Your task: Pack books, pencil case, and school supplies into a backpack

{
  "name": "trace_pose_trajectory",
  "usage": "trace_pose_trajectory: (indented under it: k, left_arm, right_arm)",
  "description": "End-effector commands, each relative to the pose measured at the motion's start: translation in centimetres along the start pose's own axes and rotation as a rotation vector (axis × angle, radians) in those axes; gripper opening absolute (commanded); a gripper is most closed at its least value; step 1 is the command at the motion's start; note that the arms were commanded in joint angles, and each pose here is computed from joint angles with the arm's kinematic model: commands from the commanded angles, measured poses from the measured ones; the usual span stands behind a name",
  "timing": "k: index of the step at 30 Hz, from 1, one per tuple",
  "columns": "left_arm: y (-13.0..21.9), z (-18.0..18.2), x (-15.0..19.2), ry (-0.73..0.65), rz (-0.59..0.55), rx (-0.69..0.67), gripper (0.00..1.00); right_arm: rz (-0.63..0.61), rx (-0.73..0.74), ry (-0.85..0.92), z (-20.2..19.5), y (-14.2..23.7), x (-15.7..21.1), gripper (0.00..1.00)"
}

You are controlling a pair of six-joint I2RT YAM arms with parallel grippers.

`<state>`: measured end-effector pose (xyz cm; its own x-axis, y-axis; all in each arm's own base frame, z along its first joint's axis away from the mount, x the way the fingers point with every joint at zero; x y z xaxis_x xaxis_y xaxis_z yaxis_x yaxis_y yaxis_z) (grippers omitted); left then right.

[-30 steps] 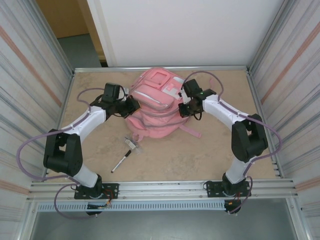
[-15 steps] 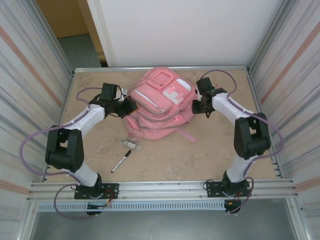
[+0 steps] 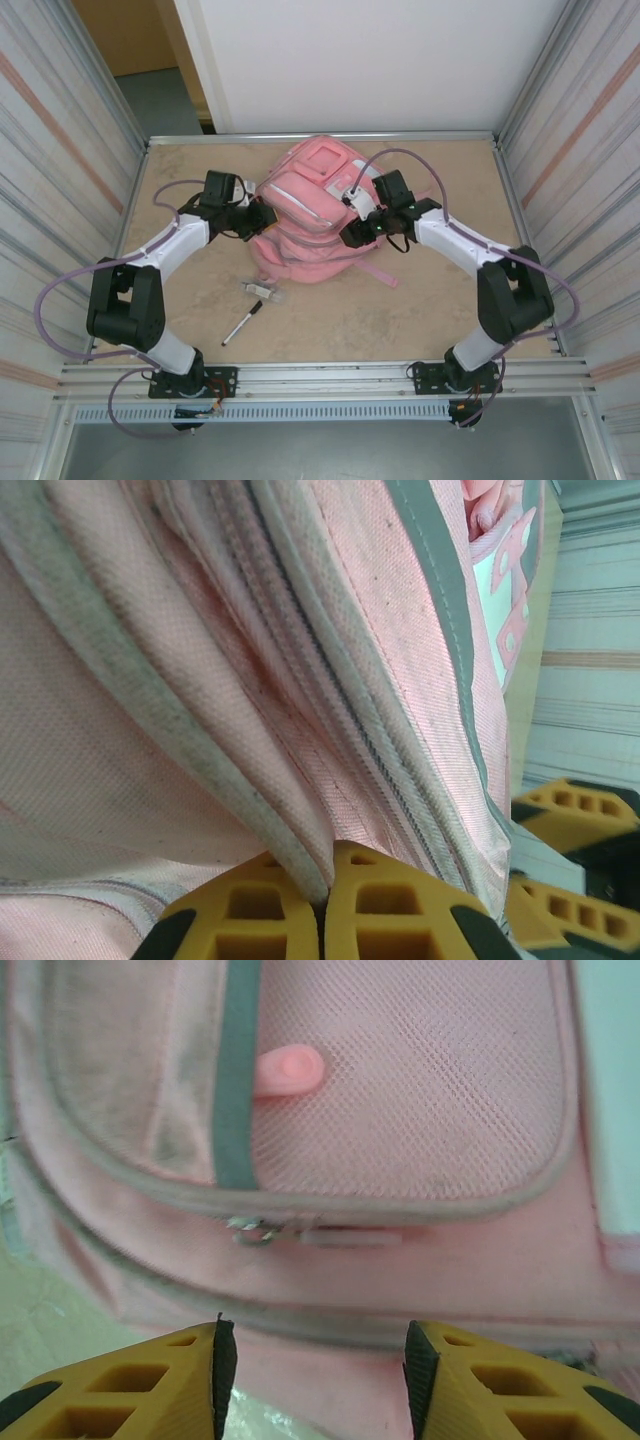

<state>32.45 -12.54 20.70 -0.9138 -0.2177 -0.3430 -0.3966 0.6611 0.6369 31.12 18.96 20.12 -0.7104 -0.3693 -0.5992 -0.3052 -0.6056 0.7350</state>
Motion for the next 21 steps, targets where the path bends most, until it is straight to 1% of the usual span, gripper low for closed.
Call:
trace_pose_trajectory:
  k: [1,6,9,13,16,21]
  left_arm:
    - [1.4,-2.4,0.3,-0.049,0.0,0.133,0.0]
    - [1.3,-2.4,0.3,-0.045,0.012,0.148,0.0]
    - [1.2,-2.4,0.3,-0.047,0.014,0.144,0.0]
    - [0.9,-2.3,0.2,-0.041,0.026,0.16,0.0]
    - [0.7,-2.1,0.2,-0.042,0.026,0.154,0.0]
    - [0.2,-2.0,0.1,-0.032,0.035,0.161,0.0]
  right_arm:
    - [-0.002,-0.104,0.056,0.0,-0.9,-1.2,0.51]
    - [-0.036,-0.126,0.089,0.1,-1.6,-2.1,0.55]
    - [-0.029,-0.104,0.111,-0.2,-1.8,-2.8,0.59]
    - [-0.024,-0.147,0.121,0.0,-2.0,-3.3,0.59]
    - [-0.001,-0.175,0.118,0.4,-2.3,-3.4,0.56]
    - [0.017,-0.225,0.1,1.5,-2.0,-3.0,0.44]
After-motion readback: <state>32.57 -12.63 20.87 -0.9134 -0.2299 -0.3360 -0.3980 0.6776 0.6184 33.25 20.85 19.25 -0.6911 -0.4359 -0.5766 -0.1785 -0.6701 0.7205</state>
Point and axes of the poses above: each hand's point on the last joint's axis, 136 mm out from that joint toward the fingers, its own y axis back along the fingers, its own z axis along the line the jaws close on, x = y × z, the point moved 10 cm from there along y, back along the fingers, and after that the axes turned 11 degrees about -y, right-handed, at the moved point
